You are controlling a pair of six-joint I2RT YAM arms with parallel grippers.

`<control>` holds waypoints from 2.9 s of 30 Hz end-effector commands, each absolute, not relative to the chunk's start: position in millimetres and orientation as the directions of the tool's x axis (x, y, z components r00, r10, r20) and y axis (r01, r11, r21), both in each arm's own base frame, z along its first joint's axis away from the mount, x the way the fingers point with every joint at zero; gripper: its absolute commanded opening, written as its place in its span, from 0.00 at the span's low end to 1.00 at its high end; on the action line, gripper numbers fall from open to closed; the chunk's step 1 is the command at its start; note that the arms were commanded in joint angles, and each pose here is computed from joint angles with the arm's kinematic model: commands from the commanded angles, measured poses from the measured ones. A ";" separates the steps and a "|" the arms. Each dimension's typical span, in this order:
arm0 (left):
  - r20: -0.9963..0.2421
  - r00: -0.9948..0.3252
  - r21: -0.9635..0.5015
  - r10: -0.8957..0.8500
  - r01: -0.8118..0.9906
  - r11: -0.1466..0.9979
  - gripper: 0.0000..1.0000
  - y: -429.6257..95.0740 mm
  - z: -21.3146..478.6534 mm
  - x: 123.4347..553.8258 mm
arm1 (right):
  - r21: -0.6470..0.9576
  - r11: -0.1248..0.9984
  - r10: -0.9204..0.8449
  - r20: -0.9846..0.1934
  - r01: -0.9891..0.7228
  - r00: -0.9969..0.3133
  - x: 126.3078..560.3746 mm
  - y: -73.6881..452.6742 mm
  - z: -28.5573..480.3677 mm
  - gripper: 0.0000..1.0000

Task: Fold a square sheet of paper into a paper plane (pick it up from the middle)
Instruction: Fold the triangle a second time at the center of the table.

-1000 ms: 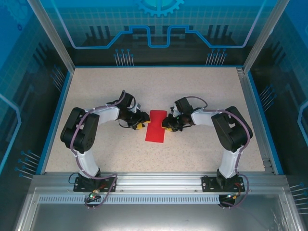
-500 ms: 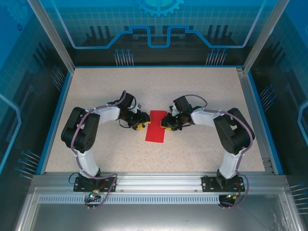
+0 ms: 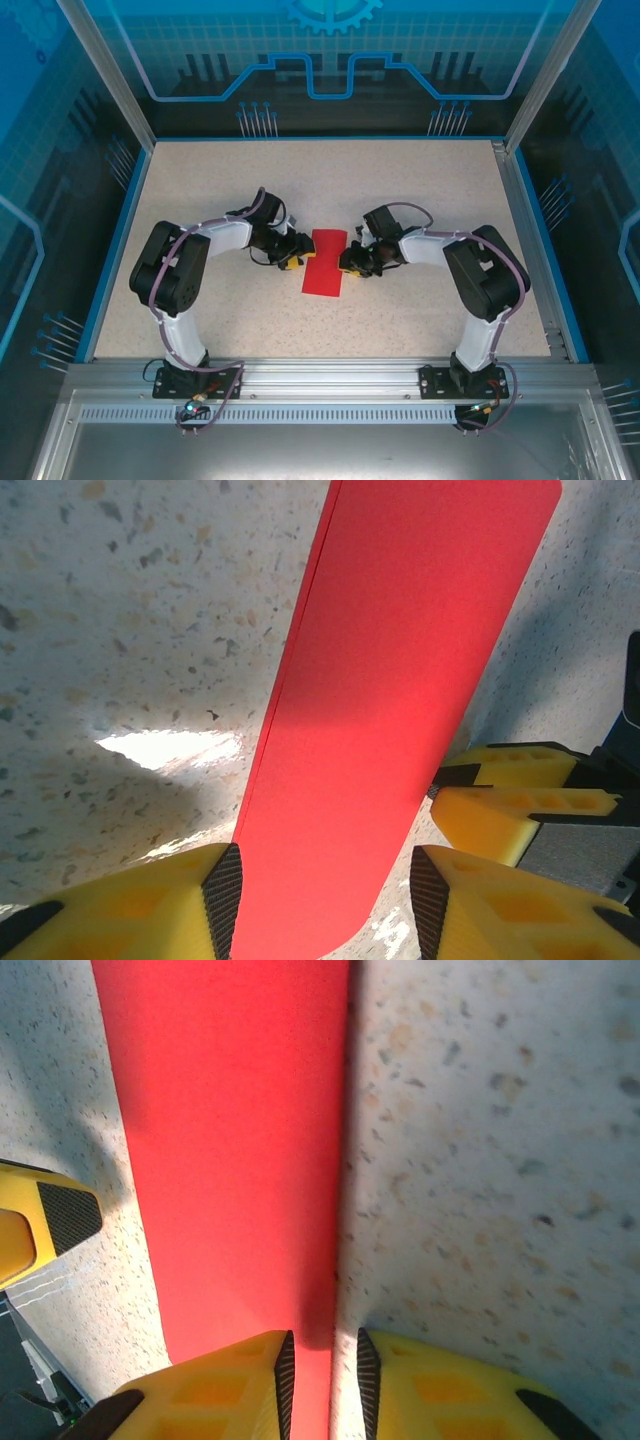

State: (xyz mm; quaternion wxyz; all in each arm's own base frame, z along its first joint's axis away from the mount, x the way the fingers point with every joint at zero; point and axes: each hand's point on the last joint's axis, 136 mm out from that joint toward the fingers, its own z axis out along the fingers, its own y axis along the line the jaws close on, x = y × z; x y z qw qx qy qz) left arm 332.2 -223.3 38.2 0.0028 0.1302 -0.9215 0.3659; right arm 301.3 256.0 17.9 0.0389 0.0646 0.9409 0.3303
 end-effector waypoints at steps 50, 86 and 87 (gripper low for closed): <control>0.159 -0.976 -0.661 -0.151 -0.219 0.718 0.51 -241.0 31.9 323.2 | 0.535 0.818 0.175 0.117 0.211 -0.978 269.5 230.2 -33.5 0.26; 0.189 -0.963 -0.818 -0.190 -0.261 0.512 0.33 -253.5 57.4 345.1 | 0.627 0.754 0.178 0.090 0.195 -0.980 284.1 253.1 -19.8 0.28; 0.186 -0.963 -0.818 -0.192 -0.261 0.513 0.35 -252.4 57.4 345.0 | 0.630 0.752 0.179 0.087 0.193 -0.980 284.9 253.8 -18.8 0.29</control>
